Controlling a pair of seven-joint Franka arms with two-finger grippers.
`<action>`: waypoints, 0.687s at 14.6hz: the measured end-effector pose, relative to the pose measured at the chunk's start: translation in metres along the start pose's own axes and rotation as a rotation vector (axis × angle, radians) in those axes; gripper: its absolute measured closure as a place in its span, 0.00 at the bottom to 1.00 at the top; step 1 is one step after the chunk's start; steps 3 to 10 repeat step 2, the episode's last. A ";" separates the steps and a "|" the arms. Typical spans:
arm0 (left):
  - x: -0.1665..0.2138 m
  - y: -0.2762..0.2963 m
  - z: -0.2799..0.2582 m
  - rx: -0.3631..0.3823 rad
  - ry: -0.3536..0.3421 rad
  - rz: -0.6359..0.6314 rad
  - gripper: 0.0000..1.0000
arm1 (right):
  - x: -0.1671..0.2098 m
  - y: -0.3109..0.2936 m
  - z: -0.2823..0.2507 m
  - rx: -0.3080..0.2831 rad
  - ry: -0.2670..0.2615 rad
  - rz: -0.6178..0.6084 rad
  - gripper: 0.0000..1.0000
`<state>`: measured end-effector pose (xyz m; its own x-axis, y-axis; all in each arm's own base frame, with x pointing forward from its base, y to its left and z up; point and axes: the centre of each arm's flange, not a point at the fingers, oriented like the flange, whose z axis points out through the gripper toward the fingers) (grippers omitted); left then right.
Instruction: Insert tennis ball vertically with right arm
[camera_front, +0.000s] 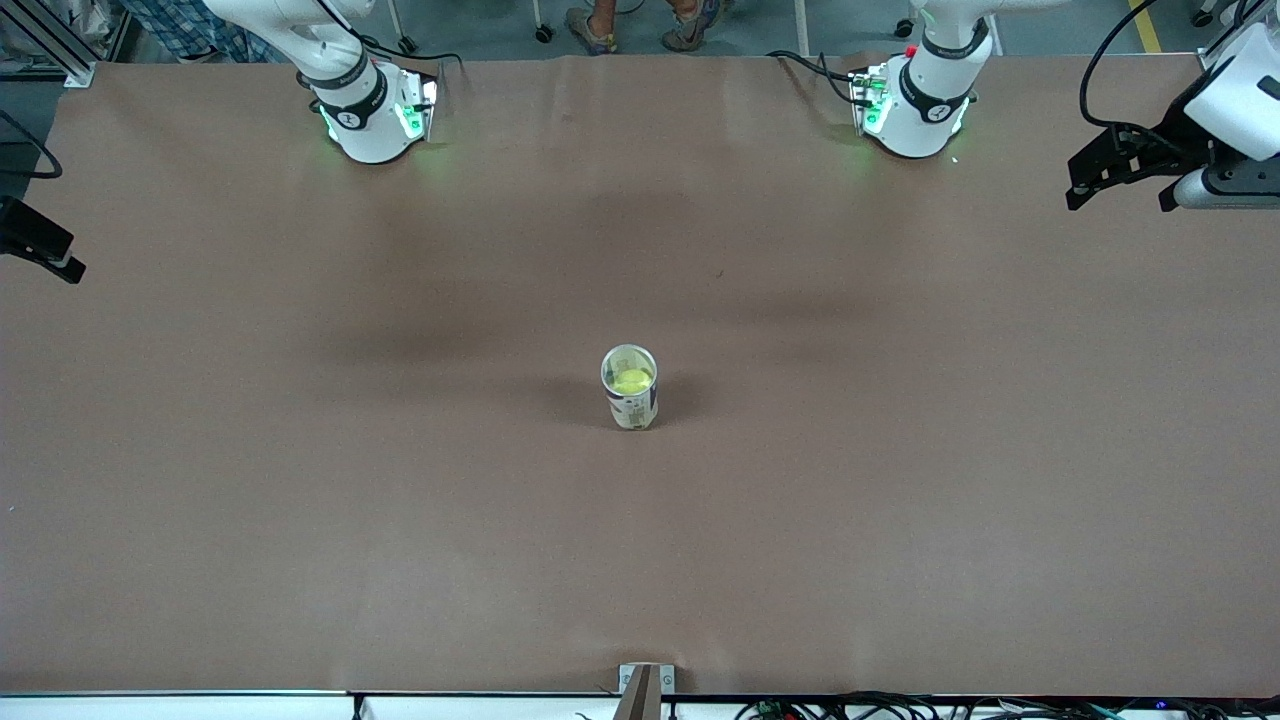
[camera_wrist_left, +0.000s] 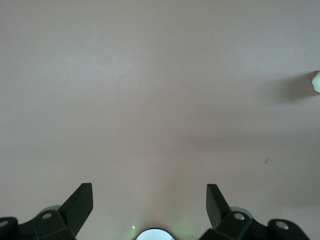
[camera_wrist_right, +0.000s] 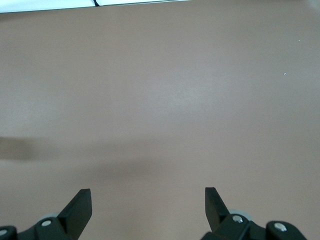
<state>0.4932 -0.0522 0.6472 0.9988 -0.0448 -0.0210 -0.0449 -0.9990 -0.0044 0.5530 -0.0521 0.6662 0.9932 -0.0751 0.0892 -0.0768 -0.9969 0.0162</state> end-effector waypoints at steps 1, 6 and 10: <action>0.000 0.000 0.000 0.000 0.000 0.000 0.00 | 0.000 0.000 0.000 0.000 0.000 0.000 0.00; 0.000 0.000 0.000 0.000 0.000 0.000 0.00 | 0.000 0.000 0.000 0.000 0.000 0.000 0.00; 0.000 0.000 0.000 0.000 0.000 0.000 0.00 | 0.000 0.000 0.000 0.000 0.000 0.000 0.00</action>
